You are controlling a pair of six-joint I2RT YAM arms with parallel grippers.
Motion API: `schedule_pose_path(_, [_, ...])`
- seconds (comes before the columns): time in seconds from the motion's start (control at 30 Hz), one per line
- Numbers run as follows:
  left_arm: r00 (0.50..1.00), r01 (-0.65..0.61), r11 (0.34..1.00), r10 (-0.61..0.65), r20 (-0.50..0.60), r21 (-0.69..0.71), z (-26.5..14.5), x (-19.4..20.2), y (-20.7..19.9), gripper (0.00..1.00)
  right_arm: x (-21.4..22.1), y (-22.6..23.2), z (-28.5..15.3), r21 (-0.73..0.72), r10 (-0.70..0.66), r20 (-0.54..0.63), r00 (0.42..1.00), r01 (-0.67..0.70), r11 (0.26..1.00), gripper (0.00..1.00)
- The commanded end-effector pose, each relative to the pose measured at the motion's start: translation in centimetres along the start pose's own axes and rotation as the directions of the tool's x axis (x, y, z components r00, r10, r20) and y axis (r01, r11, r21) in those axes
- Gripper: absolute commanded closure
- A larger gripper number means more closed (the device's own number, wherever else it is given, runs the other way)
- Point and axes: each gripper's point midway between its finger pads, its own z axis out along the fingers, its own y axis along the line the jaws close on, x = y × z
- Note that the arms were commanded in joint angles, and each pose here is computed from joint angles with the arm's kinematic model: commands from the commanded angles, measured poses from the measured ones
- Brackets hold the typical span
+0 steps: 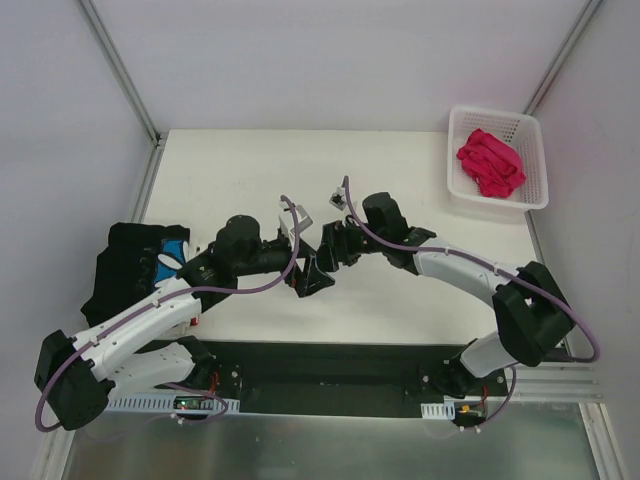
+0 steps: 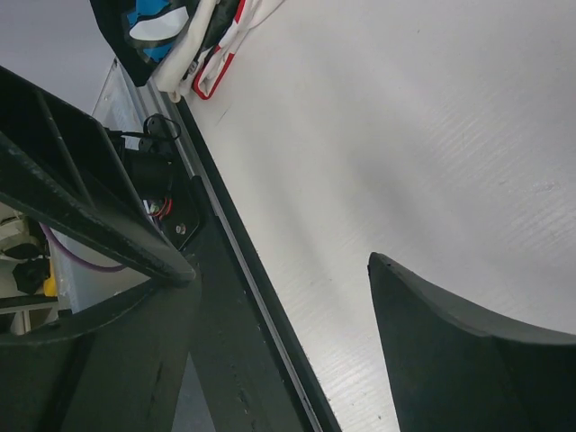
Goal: Fold and stack the t-shirts
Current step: Grab crumpled tshirt from bin with the right arm
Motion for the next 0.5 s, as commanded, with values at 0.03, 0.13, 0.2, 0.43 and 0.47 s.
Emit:
schedule_pose_path(0.03, [0.997,-0.041,0.999,0.039,0.073,0.036,-0.2,-1.8,-1.0,0.01,-2.5,1.3,-2.1,0.02,-0.093,0.12,0.988,0.091,0.996,0.2])
schedule_pose_path(0.13, [0.995,-0.038,0.999,0.037,0.097,0.004,-0.6,-2.0,-0.7,0.01,-3.2,1.4,-3.7,0.083,-0.171,0.168,0.971,0.159,0.984,0.17])
schedule_pose_path(0.2, [0.991,-0.043,0.999,0.045,0.126,-0.02,-1.1,-2.3,-0.5,0.01,-3.9,0.7,-4.8,0.164,-0.204,0.218,0.954,0.17,0.972,0.16])
schedule_pose_path(0.43, [0.981,-0.005,0.992,0.029,0.193,-0.125,-2.2,-2.7,0.9,0.01,-9.0,1.3,-10.8,0.37,-0.336,0.479,0.811,0.16,0.915,0.09])
schedule_pose_path(0.47, [0.98,0.002,0.991,0.025,0.2,-0.133,-2.3,-2.7,1.0,0.01,-9.6,1.7,-11.4,0.386,-0.356,0.5,0.789,0.165,0.908,0.06])
